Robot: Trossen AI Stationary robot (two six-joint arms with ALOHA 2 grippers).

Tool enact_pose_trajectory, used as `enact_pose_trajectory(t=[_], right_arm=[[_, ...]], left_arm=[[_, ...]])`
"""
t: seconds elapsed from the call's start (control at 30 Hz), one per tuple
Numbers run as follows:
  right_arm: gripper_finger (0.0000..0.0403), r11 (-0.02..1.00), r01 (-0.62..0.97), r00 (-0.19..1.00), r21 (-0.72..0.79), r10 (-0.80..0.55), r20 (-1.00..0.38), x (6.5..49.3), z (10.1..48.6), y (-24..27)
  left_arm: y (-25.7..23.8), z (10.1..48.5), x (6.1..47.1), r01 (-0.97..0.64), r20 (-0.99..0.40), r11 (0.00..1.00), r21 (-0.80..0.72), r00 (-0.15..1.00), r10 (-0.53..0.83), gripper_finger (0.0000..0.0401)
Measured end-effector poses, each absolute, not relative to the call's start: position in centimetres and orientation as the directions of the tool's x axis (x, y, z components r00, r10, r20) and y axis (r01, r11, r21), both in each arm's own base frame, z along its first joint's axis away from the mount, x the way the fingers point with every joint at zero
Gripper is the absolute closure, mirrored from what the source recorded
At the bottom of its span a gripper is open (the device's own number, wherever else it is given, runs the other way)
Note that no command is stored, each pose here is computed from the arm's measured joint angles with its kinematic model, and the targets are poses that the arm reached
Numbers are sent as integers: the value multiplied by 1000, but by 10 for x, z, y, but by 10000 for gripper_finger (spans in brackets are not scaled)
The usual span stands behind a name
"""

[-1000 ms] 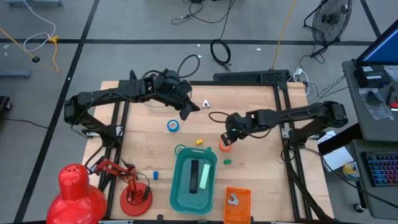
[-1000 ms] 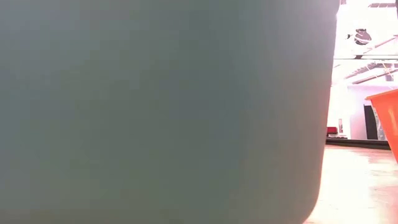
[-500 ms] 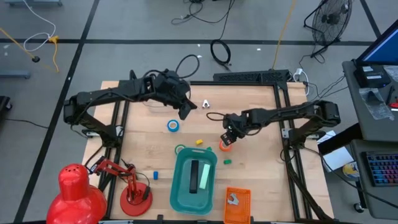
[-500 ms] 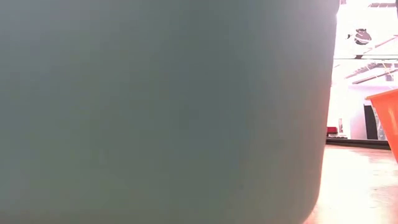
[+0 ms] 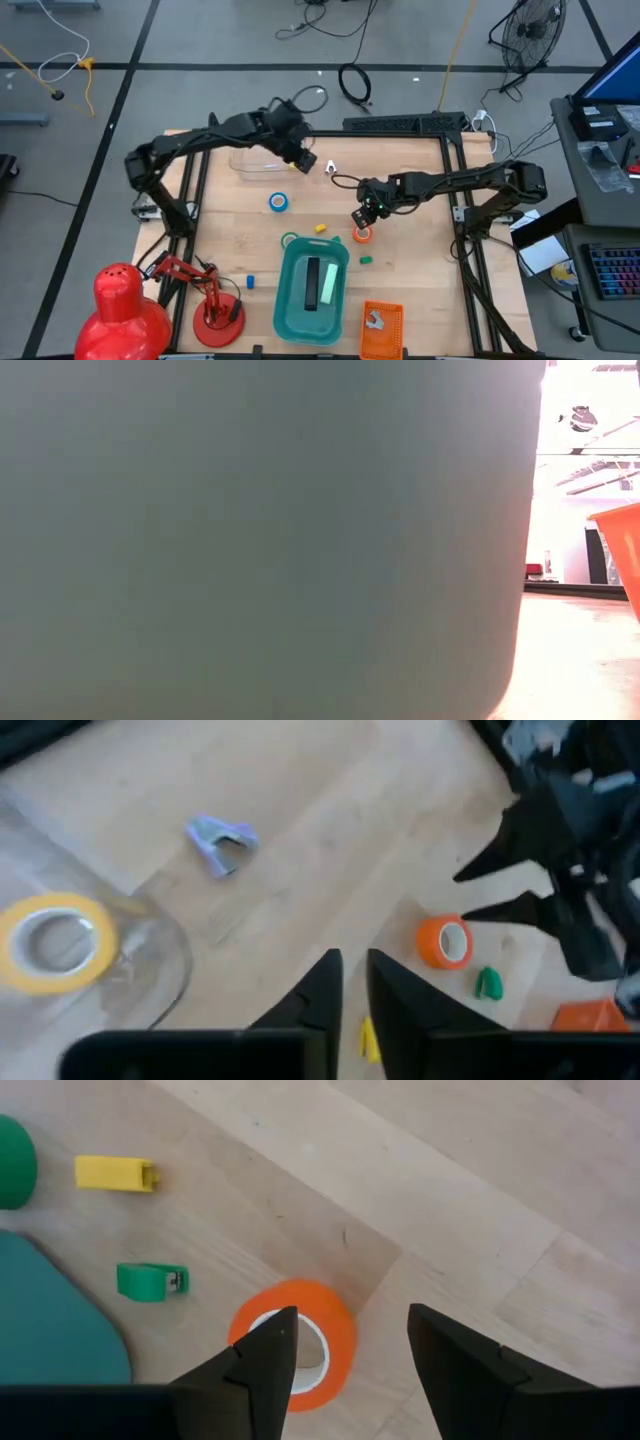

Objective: Pick and place Stapler, Stapler remover, tape
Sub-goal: Put the purple staple remover into the orange bin

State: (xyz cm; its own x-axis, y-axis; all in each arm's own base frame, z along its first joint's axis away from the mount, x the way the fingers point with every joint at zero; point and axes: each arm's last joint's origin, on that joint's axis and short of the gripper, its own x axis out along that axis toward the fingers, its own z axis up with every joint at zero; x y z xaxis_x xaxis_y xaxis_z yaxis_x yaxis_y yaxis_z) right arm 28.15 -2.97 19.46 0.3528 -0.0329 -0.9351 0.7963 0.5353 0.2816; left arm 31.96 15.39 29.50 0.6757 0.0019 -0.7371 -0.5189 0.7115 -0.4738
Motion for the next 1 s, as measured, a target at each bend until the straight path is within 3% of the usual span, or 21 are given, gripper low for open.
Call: enact_pose_trajectory(t=[0.17,0.27,0.4,0.57,0.67,0.83,1.0], right_arm=[[219,546,789,356,284,-29,-934,282,195,-27],[218,545,790,353,280,-31,-935,282,195,-27],[219,537,796,353,280,-36,-935,281,195,-30],[222,534,798,354,281,-38,-934,281,195,-31],[222,534,798,352,280,-37,-935,281,195,-31],[224,534,796,360,285,-40,-932,282,195,-31],[223,524,801,380,290,-69,-923,284,196,-36]], left_arm=[[153,304,357,-403,-790,848,-344,613,-29,287],[158,312,376,-432,-858,872,-232,513,25,262],[175,308,391,-508,-917,836,-207,398,15,248],[198,276,399,-649,-950,706,-284,292,-114,255],[207,264,399,-685,-946,657,-315,285,-157,261],[213,267,399,-730,-952,625,-276,296,-76,265],[203,274,403,-590,-891,678,-438,383,-242,265]])
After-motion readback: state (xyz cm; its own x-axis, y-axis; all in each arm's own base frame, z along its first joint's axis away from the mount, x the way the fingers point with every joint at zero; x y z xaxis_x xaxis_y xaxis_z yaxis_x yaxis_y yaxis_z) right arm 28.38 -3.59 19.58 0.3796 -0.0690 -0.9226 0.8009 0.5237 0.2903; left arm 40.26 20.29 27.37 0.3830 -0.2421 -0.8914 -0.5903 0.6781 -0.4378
